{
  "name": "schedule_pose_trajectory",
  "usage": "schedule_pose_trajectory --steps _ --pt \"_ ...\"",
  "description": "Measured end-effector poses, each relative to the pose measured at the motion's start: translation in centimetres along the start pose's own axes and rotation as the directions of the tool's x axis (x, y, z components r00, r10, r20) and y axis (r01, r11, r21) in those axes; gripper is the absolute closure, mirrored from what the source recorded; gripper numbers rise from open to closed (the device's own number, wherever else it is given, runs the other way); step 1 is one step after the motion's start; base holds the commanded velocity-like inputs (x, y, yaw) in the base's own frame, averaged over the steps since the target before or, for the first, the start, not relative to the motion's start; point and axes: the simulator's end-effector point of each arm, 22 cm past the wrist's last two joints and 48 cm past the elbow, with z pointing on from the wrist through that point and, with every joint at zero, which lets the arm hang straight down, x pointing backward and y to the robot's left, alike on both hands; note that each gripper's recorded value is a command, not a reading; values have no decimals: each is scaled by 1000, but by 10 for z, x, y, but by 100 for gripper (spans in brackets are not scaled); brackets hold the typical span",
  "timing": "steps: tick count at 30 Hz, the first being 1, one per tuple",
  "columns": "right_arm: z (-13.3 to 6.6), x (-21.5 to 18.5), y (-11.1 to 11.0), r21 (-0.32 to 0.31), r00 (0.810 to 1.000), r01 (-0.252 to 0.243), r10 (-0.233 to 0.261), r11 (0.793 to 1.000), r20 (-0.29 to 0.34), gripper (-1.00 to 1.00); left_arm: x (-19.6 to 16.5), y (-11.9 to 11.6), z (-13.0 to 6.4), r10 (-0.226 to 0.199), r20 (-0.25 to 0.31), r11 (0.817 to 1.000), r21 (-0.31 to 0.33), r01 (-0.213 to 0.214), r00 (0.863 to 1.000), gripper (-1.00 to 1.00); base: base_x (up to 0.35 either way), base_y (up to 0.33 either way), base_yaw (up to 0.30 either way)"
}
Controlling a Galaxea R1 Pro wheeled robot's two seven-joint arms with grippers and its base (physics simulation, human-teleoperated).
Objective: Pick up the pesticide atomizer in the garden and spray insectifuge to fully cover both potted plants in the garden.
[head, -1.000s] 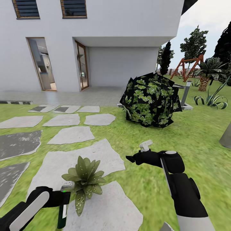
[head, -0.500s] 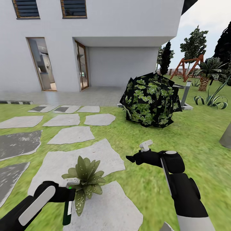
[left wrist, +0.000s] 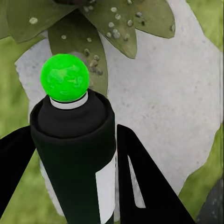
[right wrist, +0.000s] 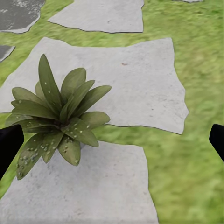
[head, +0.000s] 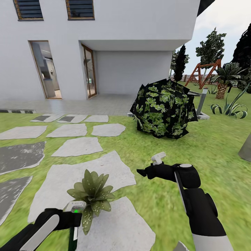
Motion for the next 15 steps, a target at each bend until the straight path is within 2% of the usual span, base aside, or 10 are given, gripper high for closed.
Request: schedule_pose_trajectory --steps 3,4,6,8,10,11,15 --pt "0 0 0 -1 1000 1 -1 1000 0 -100 -14 -15 -3 8 19 1000 23 -9 1000 100 0 0 0" --pt "0 0 0 -1 1000 1 -1 1000 0 -100 -24 -29 -4 9 29 999 44 -10 1000 100 0 0 0" --pt "0 0 0 0 1000 1 -1 1000 0 -100 -43 -39 -7 2 54 999 52 -5 999 100 0 0 0" --pt "0 0 0 0 1000 1 -1 1000 0 -100 -60 -53 -11 -21 62 998 59 18 998 100 0 0 0" --pt "0 0 0 1 1000 0 0 1000 0 -100 -65 -68 -14 -44 32 997 60 42 999 100 0 0 0" --pt "0 0 0 1 1000 0 0 1000 0 -100 -67 -70 -15 -51 26 997 57 49 998 100 0 0 0" --pt "0 0 -1 1 1000 0 0 1000 0 -100 -91 -76 -26 -130 35 991 38 129 991 100 0 0 0"
